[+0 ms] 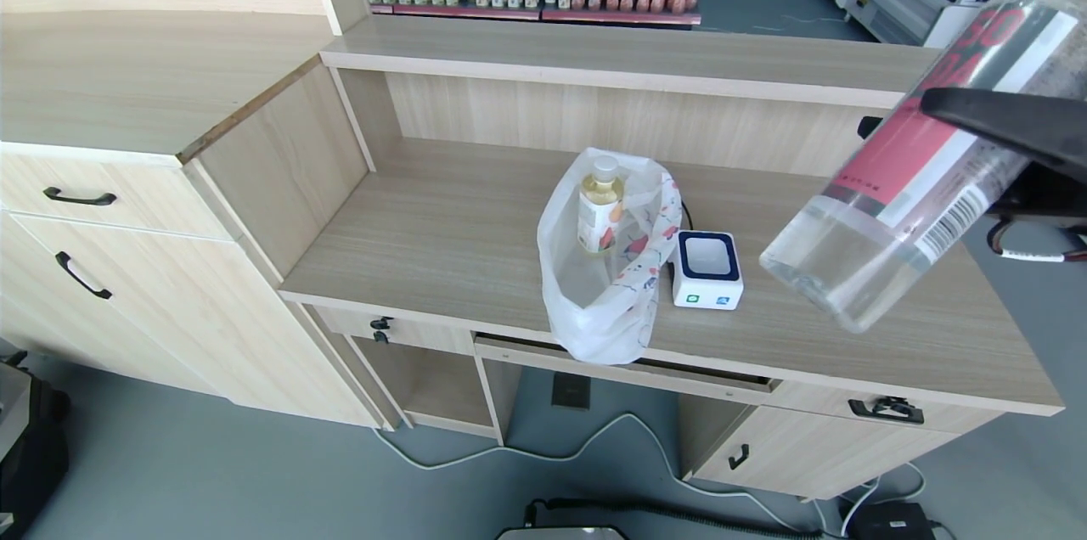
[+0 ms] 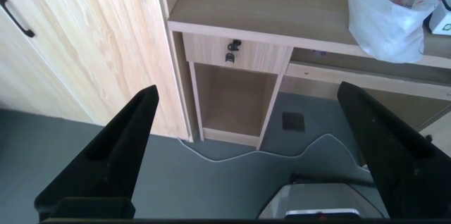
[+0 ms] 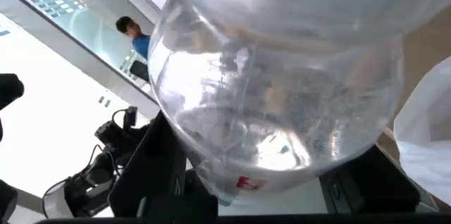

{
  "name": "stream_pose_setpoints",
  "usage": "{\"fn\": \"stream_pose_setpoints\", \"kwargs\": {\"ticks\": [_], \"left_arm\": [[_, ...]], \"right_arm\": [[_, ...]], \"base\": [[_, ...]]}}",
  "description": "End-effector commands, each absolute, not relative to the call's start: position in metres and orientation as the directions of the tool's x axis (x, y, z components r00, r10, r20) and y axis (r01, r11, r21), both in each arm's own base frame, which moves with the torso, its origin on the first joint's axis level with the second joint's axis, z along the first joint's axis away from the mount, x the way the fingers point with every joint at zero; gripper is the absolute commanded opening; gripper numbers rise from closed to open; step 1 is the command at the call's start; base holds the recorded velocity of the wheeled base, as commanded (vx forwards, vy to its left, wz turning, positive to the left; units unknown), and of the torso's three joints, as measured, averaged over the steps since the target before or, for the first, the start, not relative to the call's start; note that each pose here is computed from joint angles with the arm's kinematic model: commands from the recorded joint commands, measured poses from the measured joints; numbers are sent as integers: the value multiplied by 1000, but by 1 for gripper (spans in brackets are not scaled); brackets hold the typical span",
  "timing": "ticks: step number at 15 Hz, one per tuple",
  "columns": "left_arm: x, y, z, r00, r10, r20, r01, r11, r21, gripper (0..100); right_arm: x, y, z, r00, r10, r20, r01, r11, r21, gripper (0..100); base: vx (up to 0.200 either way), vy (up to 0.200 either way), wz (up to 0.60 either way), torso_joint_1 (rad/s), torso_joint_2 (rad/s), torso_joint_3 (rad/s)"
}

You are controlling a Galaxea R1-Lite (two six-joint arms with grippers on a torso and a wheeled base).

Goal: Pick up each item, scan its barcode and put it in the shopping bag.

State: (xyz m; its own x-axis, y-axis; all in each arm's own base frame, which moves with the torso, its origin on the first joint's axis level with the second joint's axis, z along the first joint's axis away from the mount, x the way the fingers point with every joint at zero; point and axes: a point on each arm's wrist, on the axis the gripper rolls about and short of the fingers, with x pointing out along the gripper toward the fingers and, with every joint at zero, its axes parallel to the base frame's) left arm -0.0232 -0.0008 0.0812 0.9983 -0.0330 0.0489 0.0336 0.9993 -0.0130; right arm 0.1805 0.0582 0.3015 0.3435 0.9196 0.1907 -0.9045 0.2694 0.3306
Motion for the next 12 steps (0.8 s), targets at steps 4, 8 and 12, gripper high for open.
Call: {"fn": "stream_pose_setpoints", "kwargs": {"ticks": [4,8,12], "left_arm": [[-23,-1,81,998,-32,51,33,999,-14,100],[-23,-1,81,998,-32,51,33,999,-14,100],[-23,-1,81,998,-31,49,31,999,-12,100]], "right_arm": [[155,72,304,230,951,206,-938,160,307,0],[151,86,299,160,967,200,-943,90,320,0],[151,90,297,144,970,195,-942,75,326,0]], "base": [[0,0,0,0,0,0],[0,0,0,0,0,0],[0,0,0,0,0,0]]}}
